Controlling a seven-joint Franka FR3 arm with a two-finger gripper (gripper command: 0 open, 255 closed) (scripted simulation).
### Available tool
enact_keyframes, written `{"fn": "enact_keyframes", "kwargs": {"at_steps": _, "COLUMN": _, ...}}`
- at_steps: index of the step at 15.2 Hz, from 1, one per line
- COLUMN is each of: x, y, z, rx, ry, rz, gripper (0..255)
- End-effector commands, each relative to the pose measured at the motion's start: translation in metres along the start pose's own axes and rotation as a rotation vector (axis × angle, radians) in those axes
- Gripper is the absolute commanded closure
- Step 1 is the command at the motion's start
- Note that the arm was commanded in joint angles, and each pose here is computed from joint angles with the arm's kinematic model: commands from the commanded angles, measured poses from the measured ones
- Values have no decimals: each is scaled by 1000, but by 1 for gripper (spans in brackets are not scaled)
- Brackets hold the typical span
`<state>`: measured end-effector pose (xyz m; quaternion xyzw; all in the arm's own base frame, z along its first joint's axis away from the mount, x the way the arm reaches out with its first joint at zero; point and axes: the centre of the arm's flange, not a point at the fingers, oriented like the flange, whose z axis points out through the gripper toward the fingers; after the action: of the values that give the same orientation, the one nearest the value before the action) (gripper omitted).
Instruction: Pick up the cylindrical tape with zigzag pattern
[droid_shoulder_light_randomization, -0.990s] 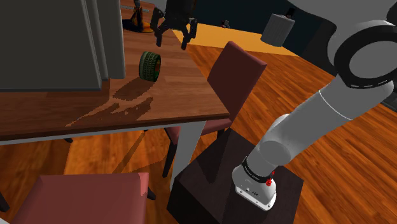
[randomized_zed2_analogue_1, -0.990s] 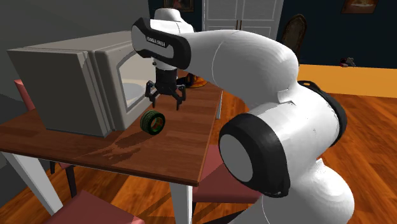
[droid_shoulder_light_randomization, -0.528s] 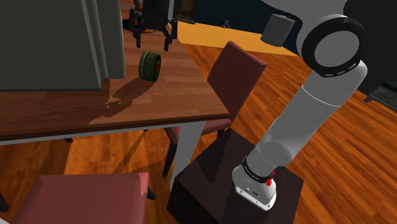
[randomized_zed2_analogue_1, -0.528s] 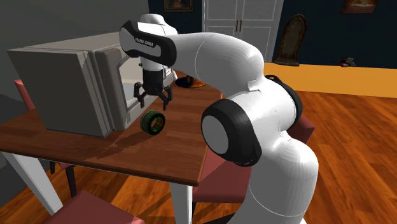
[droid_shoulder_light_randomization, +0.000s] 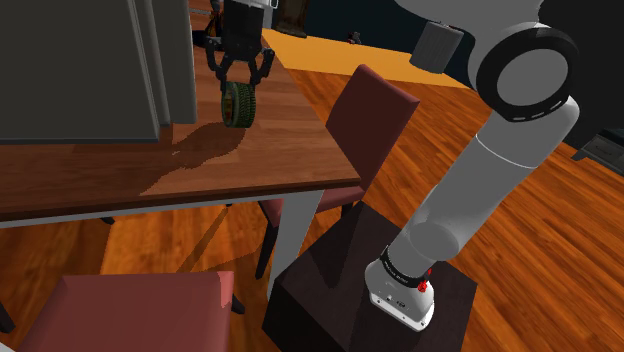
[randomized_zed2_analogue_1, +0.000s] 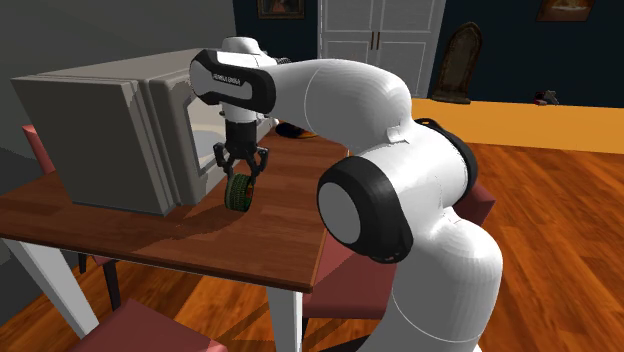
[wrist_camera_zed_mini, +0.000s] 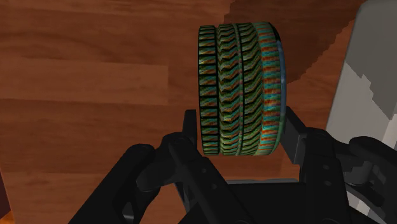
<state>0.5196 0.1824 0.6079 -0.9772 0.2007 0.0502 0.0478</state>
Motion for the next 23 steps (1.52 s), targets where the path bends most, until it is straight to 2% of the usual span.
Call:
{"fn": "enact_keyframes", "kwargs": {"at_steps": 1, "x": 0, "y": 0, "z": 2, "rx": -1, "ry": -2, "rz": 0, "gripper": 255}}
{"fn": "enact_keyframes", "kwargs": {"at_steps": 8, "x": 0, "y": 1, "z": 1, "rx": -1, "ry": -2, "rz": 0, "gripper": 255}}
{"fn": "enact_keyframes", "kwargs": {"at_steps": 23, "x": -9, "y": -5, "z": -77, "rx": -1, "ry": -2, "rz": 0, "gripper": 255}}
